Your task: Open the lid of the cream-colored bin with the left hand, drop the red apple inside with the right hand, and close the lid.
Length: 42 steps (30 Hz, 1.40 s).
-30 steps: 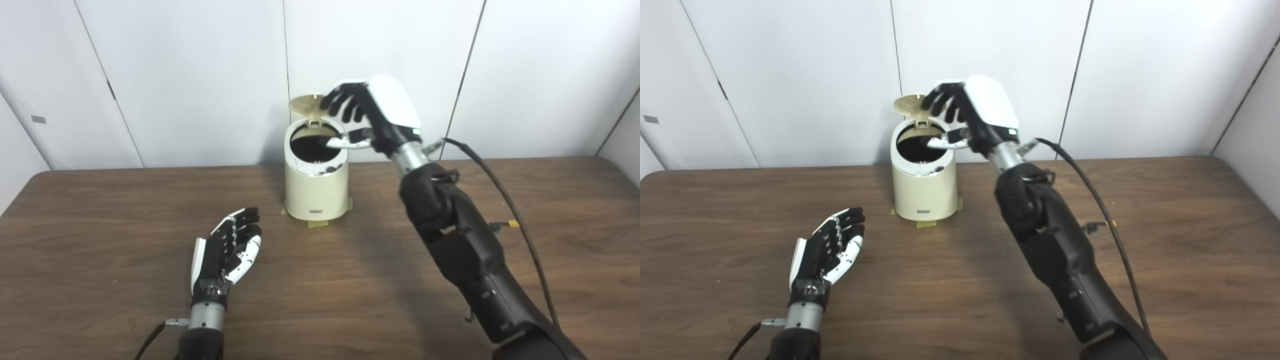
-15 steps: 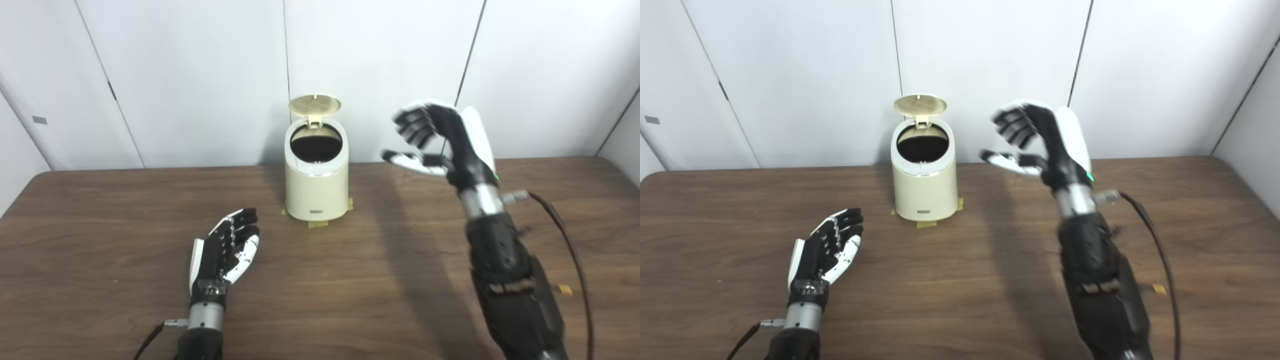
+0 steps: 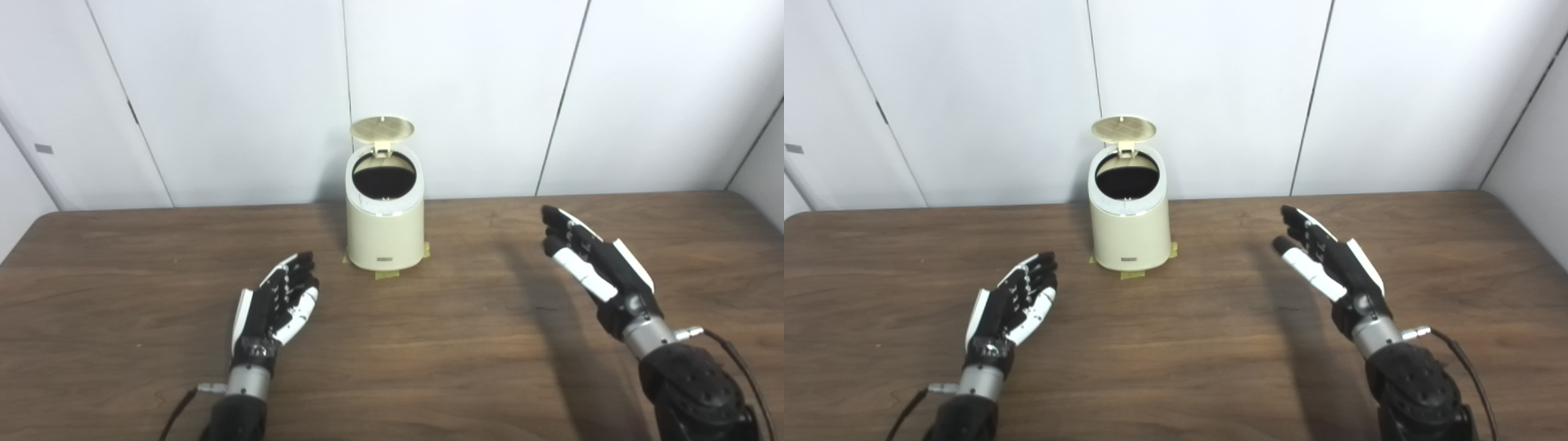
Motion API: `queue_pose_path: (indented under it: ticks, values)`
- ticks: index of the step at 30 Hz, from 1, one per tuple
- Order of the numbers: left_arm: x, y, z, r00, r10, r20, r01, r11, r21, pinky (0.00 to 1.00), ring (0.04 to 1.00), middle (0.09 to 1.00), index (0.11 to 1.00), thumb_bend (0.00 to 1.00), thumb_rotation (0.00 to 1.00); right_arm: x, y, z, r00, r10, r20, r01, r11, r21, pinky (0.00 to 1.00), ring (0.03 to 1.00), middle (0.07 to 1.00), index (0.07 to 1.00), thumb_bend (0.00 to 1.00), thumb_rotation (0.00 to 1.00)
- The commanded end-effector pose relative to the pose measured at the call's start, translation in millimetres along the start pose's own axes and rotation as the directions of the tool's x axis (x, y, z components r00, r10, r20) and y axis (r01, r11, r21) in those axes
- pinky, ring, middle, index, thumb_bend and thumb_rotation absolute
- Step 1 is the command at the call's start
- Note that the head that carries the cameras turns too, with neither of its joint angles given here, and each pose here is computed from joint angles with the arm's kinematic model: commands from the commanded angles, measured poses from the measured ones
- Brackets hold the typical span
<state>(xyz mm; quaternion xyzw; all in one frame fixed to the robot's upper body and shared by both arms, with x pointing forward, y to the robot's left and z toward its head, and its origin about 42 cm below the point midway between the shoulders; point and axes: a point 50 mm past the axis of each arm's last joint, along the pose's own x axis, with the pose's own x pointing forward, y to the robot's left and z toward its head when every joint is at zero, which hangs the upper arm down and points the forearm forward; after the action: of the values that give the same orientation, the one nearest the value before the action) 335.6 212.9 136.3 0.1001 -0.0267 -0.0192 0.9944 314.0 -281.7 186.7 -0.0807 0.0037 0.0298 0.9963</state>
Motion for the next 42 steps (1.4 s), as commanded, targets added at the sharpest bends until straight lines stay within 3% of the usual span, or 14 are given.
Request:
queue_pose_path:
  ticks: [1, 11, 16, 20, 26, 33, 42]
  values:
    - [21.2, 2.1, 40.1, 0.992, -0.006, 0.13, 0.006, 1.0, 0.001, 0.83, 0.856, 0.873, 0.868, 0.29, 0.34, 7.0, 0.2, 11.7, 0.998, -0.014, 0.055, 0.013, 1.0, 0.021, 0.9, 0.962, 0.956, 0.932, 0.55, 0.99]
    - [47.2, 23.0, 81.4, 0.975, 0.034, 0.221, -0.043, 0.998, 0.036, 0.81, 0.829, 0.834, 0.825, 0.32, 0.44, 0.3, 7.4, -3.9, 0.999, 0.01, 0.042, -0.014, 0.995, 0.102, 0.96, 0.978, 0.963, 0.953, 0.59, 1.0]
    - [64.5, 31.6, 107.9, 0.956, 0.035, 0.29, -0.046, 0.998, 0.033, 0.77, 0.817, 0.831, 0.814, 0.28, 0.37, -1.2, 11.2, -10.6, 0.999, 0.017, 0.033, -0.021, 0.992, 0.125, 0.96, 0.965, 0.955, 0.953, 0.59, 1.0]
    - [75.5, 34.6, 129.3, 0.942, 0.028, 0.333, -0.048, 0.997, 0.052, 0.79, 0.82, 0.832, 0.821, 0.32, 0.41, -3.3, 18.1, -15.9, 0.999, 0.026, 0.033, -0.031, 0.988, 0.153, 0.95, 0.971, 0.958, 0.954, 0.58, 1.0]
    - [87.9, 30.6, 152.4, 0.92, 0.012, 0.391, -0.052, 0.995, 0.09, 0.76, 0.804, 0.823, 0.821, 0.31, 0.39, -7.6, 27.2, -22.5, 0.999, 0.015, 0.033, -0.022, 0.976, 0.215, 0.92, 0.956, 0.953, 0.942, 0.56, 1.0]
    - [95.2, 21.8, 156.6, 0.914, -0.013, 0.405, -0.033, 0.994, 0.108, 0.78, 0.818, 0.823, 0.831, 0.31, 0.4, -11.9, 29.6, -29.4, 1.0, 0.005, 0.006, -0.006, 0.971, 0.239, 0.97, 0.962, 0.952, 0.941, 0.55, 1.0]
    - [103.0, 12.5, 147.5, 0.92, -0.067, 0.386, 0.004, 0.987, 0.162, 0.82, 0.834, 0.846, 0.857, 0.34, 0.43, -12.4, 32.7, -39.7, 1.0, 0.014, 0.013, -0.017, 0.975, 0.223, 0.92, 0.953, 0.949, 0.942, 0.53, 1.0]
